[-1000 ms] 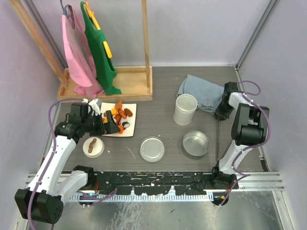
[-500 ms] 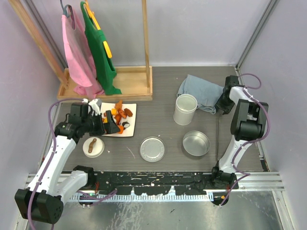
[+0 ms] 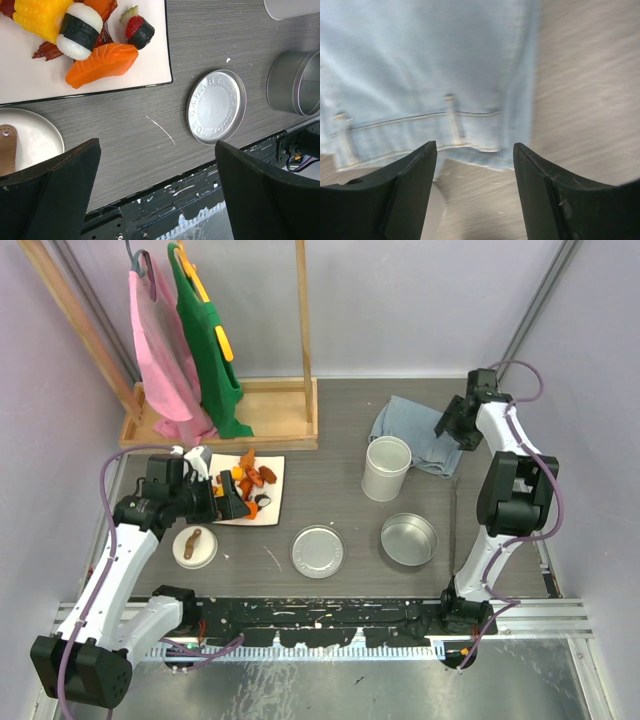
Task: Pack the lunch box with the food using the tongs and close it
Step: Move the distractor to the center of the board, then pick up the clamp at the center of the board.
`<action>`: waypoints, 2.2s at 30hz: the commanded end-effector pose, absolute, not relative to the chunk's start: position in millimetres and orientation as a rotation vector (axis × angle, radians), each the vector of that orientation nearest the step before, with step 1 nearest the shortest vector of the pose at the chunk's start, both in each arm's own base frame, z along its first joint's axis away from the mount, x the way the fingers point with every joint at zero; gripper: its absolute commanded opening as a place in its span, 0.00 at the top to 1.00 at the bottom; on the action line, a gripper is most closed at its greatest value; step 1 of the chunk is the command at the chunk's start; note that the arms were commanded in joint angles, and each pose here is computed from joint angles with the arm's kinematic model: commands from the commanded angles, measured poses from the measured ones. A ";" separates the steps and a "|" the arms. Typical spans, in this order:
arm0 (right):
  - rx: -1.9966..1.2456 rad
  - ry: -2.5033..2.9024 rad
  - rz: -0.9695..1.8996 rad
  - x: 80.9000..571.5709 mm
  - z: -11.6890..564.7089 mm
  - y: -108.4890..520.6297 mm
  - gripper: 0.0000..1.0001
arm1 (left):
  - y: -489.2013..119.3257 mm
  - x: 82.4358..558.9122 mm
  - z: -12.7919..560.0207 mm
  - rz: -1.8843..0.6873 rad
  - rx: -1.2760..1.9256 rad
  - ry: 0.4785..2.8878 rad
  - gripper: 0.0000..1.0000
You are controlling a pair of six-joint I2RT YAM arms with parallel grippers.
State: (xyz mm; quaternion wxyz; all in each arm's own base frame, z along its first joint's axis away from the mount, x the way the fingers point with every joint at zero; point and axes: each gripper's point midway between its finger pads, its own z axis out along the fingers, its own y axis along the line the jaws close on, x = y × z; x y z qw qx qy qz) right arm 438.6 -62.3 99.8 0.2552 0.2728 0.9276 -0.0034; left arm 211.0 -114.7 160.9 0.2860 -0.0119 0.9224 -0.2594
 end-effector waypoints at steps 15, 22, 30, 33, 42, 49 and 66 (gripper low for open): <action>0.745 2.354 0.506 594.4 47.5 5.2 0.08 | -109.8 214.4 150.4 -0.648 -0.079 2.517 0.02; 0.614 2.220 0.610 648.0 118.0 13.0 0.06 | -110.2 214.0 151.2 -0.649 -0.077 2.514 0.02; 0.595 2.201 0.149 545.2 216.5 -42.2 0.04 | -112.5 212.7 159.8 -0.673 -0.055 2.471 0.02; 0.669 2.300 -0.038 464.1 206.3 -58.4 0.03 | -113.4 212.1 163.0 -0.682 -0.047 2.451 0.02; 0.989 2.457 -0.230 258.6 133.7 -72.0 0.00 | -117.9 210.7 163.3 -0.716 -0.029 2.451 0.02; 1.035 2.660 -0.120 219.5 85.8 -47.3 0.00 | -122.1 209.5 162.7 -0.748 -0.013 2.460 0.02; 1.032 2.853 -0.087 218.6 11.3 -43.9 0.03 | -122.4 209.5 163.1 -0.751 -0.011 2.451 0.02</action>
